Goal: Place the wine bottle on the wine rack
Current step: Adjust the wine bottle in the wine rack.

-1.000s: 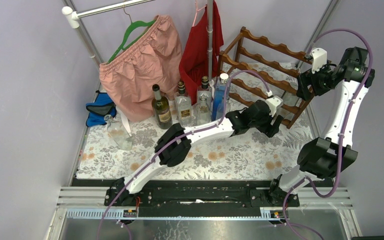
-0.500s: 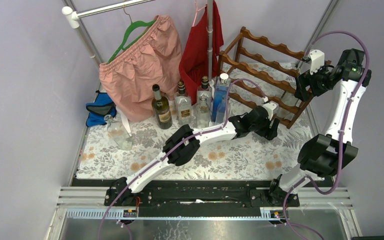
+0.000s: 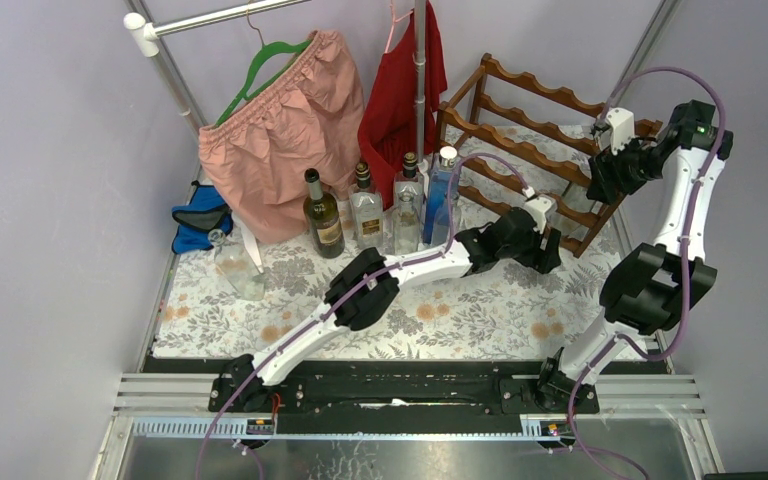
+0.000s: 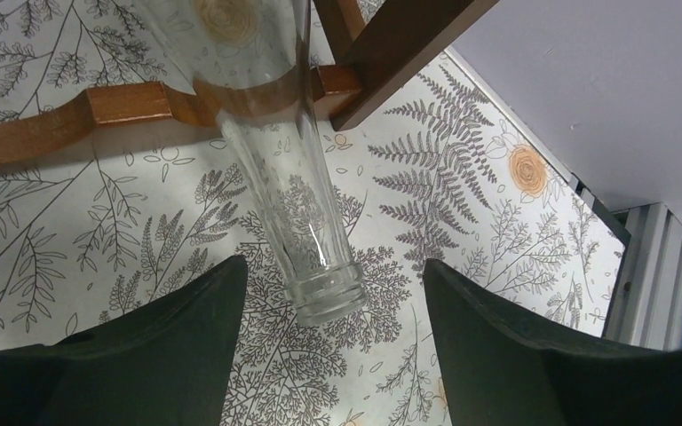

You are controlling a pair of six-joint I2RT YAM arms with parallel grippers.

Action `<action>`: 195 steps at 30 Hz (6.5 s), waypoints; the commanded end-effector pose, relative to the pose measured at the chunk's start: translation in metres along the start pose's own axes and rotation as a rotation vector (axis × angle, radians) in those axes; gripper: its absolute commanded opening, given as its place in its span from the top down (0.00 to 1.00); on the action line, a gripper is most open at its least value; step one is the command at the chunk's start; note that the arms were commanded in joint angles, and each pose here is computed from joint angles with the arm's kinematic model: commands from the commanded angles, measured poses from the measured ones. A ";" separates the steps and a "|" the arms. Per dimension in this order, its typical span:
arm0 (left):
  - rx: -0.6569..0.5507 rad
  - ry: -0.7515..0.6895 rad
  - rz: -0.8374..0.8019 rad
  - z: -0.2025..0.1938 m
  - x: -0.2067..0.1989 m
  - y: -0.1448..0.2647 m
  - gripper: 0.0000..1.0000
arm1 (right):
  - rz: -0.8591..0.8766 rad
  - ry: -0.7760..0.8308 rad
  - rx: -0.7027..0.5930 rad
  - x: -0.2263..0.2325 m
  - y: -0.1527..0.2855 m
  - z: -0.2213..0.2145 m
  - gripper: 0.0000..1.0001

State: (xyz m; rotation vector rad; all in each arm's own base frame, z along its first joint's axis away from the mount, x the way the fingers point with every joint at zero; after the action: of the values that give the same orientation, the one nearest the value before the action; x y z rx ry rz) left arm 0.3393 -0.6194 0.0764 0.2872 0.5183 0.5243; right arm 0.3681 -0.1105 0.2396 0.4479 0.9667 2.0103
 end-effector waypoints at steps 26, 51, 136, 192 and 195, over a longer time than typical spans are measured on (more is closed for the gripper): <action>-0.004 0.138 -0.184 0.017 -0.023 0.055 0.22 | 0.081 -0.035 -0.049 0.085 0.036 -0.011 0.77; 0.071 -0.003 -0.016 -0.013 -0.018 0.043 0.29 | 0.029 -0.087 -0.042 0.085 0.027 -0.024 0.76; -0.492 1.250 -0.232 -0.091 -0.051 0.105 0.32 | 0.036 0.025 0.020 0.156 0.045 -0.073 1.00; -0.319 1.568 0.253 -0.179 0.011 0.077 0.43 | 0.062 0.032 -0.018 0.166 0.051 -0.064 1.00; -0.321 1.563 0.271 -0.180 0.011 0.078 0.40 | 0.063 0.034 -0.019 0.166 0.052 -0.064 1.00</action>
State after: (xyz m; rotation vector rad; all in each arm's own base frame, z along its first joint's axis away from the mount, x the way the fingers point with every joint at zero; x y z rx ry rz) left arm 0.2257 -0.5634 0.0671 -0.6229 1.8183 0.6570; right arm 0.2319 -0.0452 0.2330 0.3475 0.9683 2.0144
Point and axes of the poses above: each gripper's point midway between its finger pads, its own y axis back along the fingers, its own x axis along the line the jaws close on, z = x × y, the point moved 1 cm from there along y, back along the fingers, and after that the axes turned 3 degrees about -y, right-handed, at the moved point
